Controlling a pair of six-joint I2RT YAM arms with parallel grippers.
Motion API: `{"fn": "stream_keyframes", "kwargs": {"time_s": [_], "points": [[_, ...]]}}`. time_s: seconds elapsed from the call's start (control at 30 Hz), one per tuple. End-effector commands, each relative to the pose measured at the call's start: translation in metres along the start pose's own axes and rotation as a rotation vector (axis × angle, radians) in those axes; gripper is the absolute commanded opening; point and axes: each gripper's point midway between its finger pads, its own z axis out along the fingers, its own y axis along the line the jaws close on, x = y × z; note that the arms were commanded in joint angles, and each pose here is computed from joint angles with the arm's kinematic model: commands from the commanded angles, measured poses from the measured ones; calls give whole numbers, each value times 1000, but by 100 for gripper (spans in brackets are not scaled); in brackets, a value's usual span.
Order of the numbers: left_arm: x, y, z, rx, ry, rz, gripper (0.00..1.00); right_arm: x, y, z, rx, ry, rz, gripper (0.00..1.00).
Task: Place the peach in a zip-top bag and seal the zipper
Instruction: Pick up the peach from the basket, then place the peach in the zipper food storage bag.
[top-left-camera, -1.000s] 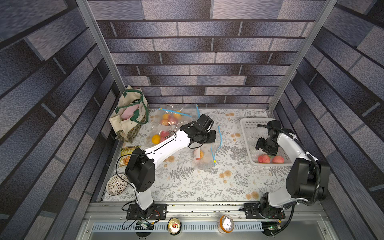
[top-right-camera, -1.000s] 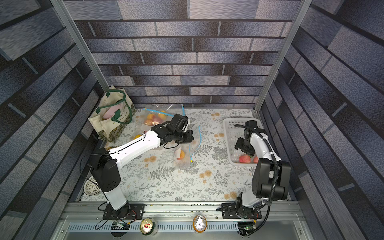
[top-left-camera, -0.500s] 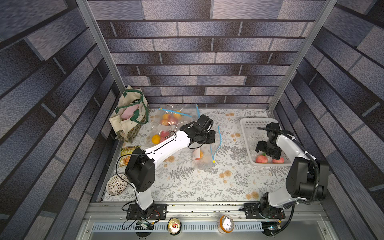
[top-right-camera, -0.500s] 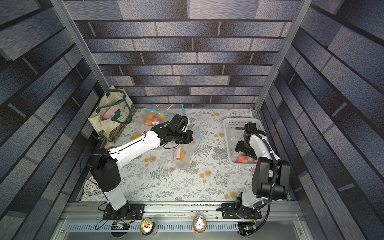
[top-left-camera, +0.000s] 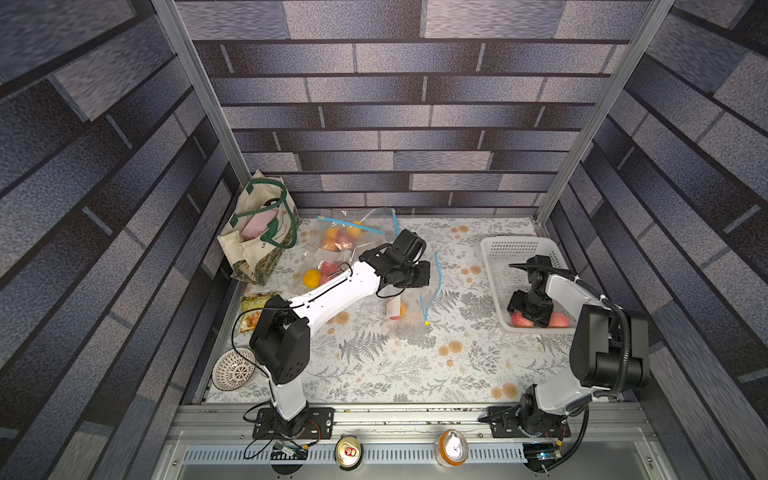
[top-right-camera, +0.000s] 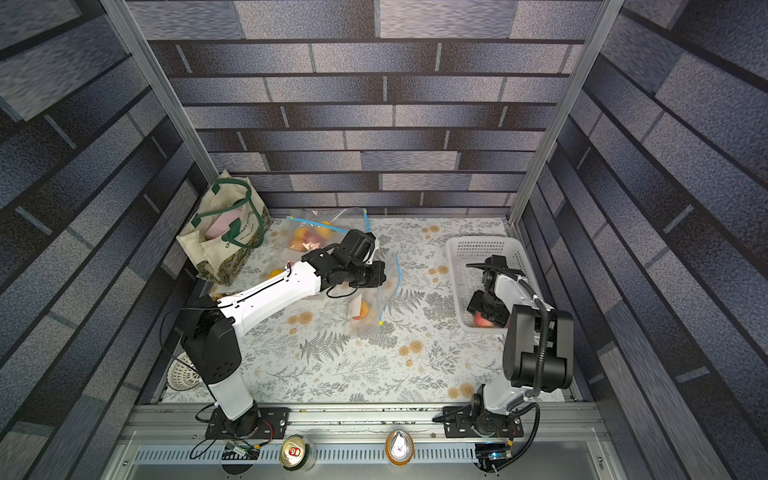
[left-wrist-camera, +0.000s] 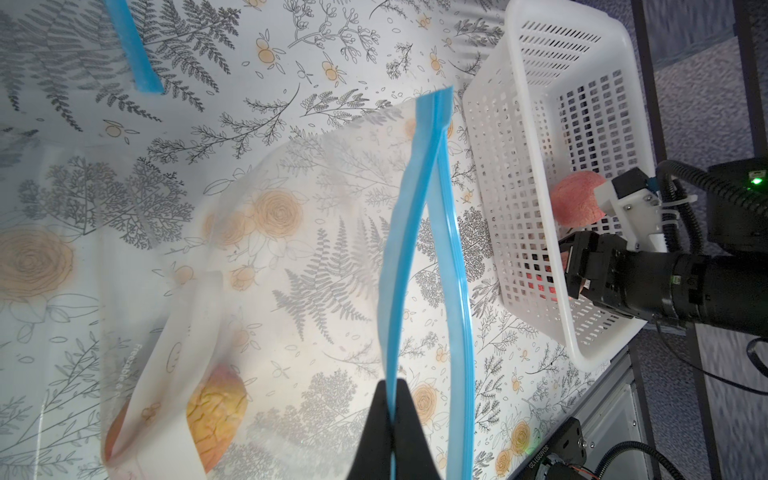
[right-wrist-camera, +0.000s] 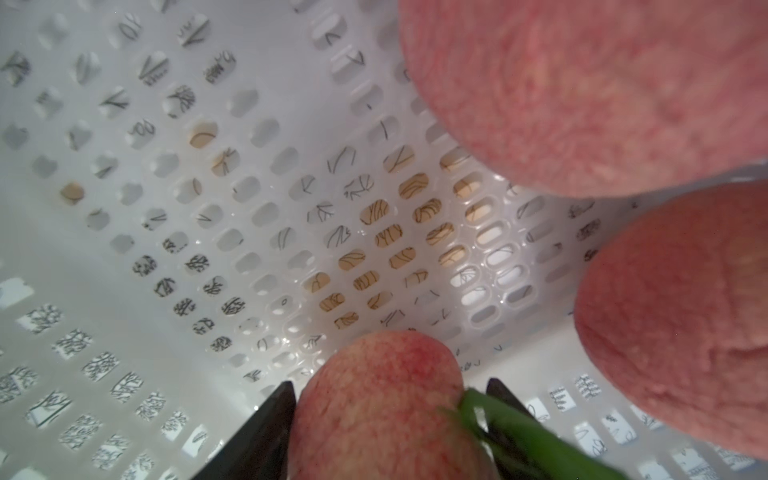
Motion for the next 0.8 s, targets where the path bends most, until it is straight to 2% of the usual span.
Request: {"fn": "stream_keyframes", "kwargs": {"time_s": [0.0, 0.1, 0.3, 0.4, 0.5, 0.6, 0.7, 0.77], "points": [[-5, -4, -18, 21, -29, 22, 0, -12, 4, -22, -24, -59, 7, 69], [-7, -4, -18, 22, -32, 23, 0, -16, 9, -43, -62, -95, 4, 65], [-6, -6, -15, 27, -24, 27, 0, -23, 24, -91, -131, -178, -38, 64], [-6, -7, -14, 29, -21, 28, 0, -21, 49, -125, -193, -246, -99, 64], [-6, -10, -10, 30, -14, 31, 0, -7, 107, -170, -371, -299, -197, 64], [-7, -13, -8, 31, -11, 28, 0, 29, 180, -211, -617, -295, -323, 65], [-10, -14, -9, 35, -16, 22, 0, 62, 232, -242, -839, -280, -376, 66], [-10, -14, -10, 38, -13, 22, 0, 72, 253, -252, -936, -276, -366, 66]]}}
